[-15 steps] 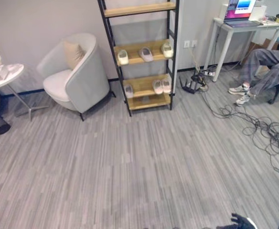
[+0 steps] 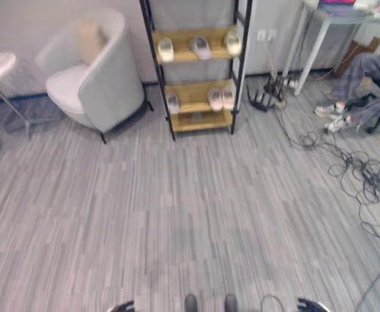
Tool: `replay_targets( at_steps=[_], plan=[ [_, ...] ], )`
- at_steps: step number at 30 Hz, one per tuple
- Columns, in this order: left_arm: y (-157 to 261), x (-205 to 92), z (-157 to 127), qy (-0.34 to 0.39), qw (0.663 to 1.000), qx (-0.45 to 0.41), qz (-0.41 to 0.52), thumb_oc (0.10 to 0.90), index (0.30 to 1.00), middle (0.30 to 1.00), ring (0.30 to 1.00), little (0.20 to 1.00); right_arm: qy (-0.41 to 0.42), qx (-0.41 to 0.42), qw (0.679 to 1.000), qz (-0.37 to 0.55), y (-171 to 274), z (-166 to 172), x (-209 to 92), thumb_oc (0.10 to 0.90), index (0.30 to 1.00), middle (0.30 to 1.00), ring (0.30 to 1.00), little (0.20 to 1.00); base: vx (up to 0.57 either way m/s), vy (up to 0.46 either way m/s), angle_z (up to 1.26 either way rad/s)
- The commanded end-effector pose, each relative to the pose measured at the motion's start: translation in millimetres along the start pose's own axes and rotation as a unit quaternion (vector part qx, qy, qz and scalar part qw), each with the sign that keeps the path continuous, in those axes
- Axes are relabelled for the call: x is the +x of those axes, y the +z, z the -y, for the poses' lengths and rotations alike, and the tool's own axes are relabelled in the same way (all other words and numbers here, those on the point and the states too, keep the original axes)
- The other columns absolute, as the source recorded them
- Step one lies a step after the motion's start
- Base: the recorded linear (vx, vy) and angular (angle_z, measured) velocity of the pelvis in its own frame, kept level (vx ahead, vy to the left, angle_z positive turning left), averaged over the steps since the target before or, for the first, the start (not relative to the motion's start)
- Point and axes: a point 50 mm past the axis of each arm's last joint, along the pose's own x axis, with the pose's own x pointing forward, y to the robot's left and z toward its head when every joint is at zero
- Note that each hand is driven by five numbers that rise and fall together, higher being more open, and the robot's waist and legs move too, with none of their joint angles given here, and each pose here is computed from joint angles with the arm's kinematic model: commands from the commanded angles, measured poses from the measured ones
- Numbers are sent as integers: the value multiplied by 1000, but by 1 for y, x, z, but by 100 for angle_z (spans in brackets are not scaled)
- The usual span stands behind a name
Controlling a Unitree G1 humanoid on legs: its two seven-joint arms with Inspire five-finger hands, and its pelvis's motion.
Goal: Arrange the slippers neatly on the shoe rack.
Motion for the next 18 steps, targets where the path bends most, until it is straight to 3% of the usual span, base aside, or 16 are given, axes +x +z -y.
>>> replay_targets(
  at_steps=[1, 5, 10, 18],
  plan=[
    [-11, -1, 15, -23, 997, 66, -11, 800, 900, 900, 900, 900, -18, -47, 999, 2, -4, 18, -2, 800, 900, 900, 900, 900, 407, -44, 52],
    [-45, -8, 18, -29, 992, 107, -64, 800, 900, 900, 900, 900, 3, -93, 996, 1, -2, 4, -1, 800, 900, 900, 900, 900, 590, 161, 11],
    [-73, -16, -6, 13, 986, 103, -128, 800, 900, 900, 900, 900, -1, -43, 999, 0, -2, 3, -1, 800, 900, 900, 900, 900, 599, 231, -51],
    [3, 0, -6, 29, 996, 86, -6, 800, 900, 900, 900, 900, -22, -60, 996, 54, 32, 16, 2, 800, 900, 900, 900, 900, 429, 215, -20]
  ],
)
